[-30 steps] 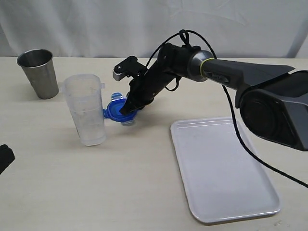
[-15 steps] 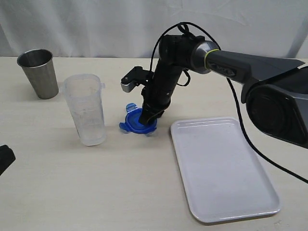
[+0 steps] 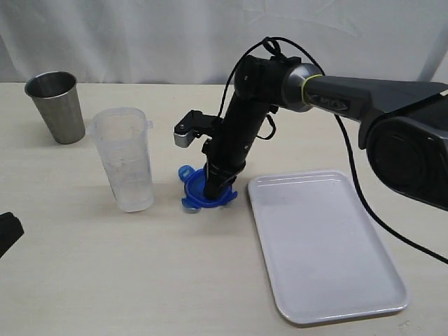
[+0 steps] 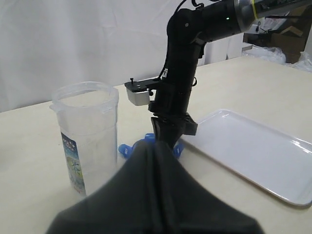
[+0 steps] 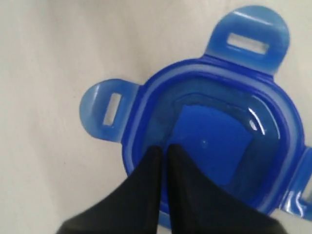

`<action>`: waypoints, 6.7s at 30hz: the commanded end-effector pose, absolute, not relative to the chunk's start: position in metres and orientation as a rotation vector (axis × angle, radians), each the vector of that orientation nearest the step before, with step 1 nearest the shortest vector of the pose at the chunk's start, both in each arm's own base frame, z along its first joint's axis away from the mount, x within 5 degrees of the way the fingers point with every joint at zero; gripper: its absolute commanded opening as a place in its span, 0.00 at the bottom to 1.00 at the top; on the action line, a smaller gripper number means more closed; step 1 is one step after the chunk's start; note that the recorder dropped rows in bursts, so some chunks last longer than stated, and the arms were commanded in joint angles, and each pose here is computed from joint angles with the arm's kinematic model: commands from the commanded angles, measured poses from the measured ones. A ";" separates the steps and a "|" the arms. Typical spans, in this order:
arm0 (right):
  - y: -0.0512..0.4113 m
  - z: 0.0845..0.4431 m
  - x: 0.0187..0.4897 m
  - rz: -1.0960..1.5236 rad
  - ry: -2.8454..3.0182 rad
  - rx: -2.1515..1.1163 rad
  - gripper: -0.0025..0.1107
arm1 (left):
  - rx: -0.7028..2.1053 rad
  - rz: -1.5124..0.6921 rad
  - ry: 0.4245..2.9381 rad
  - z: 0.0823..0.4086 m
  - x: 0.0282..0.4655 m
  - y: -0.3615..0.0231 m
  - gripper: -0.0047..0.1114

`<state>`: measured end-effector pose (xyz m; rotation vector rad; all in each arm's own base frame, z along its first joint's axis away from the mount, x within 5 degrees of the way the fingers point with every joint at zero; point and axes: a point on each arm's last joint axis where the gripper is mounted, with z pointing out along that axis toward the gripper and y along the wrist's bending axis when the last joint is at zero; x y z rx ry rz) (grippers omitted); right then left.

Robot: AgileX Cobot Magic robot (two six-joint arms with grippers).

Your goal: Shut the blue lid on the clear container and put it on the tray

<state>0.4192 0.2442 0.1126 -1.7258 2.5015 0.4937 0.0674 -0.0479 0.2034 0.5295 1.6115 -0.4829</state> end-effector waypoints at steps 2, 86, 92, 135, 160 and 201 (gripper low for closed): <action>0.241 0.132 0.411 0.514 2.443 -1.801 0.26 | 0.527 -0.493 1.626 0.202 0.067 -0.048 0.04; 0.287 0.147 0.291 0.369 2.353 -1.837 0.35 | 0.533 -0.525 1.641 0.200 0.066 -0.050 0.04; 0.304 0.139 0.274 0.020 2.254 -1.899 0.35 | 0.533 -0.525 1.641 0.200 0.066 -0.050 0.04; 0.269 0.331 0.242 0.530 1.895 -1.505 0.06 | 0.515 -0.544 1.654 0.200 0.066 -0.050 0.04; 0.295 0.301 0.358 0.938 2.252 -0.816 0.06 | 0.511 -0.544 1.655 0.200 0.066 -0.050 0.04; 0.300 0.339 0.338 1.377 2.142 -0.734 0.06 | 0.499 -0.557 1.666 0.200 0.066 -0.050 0.04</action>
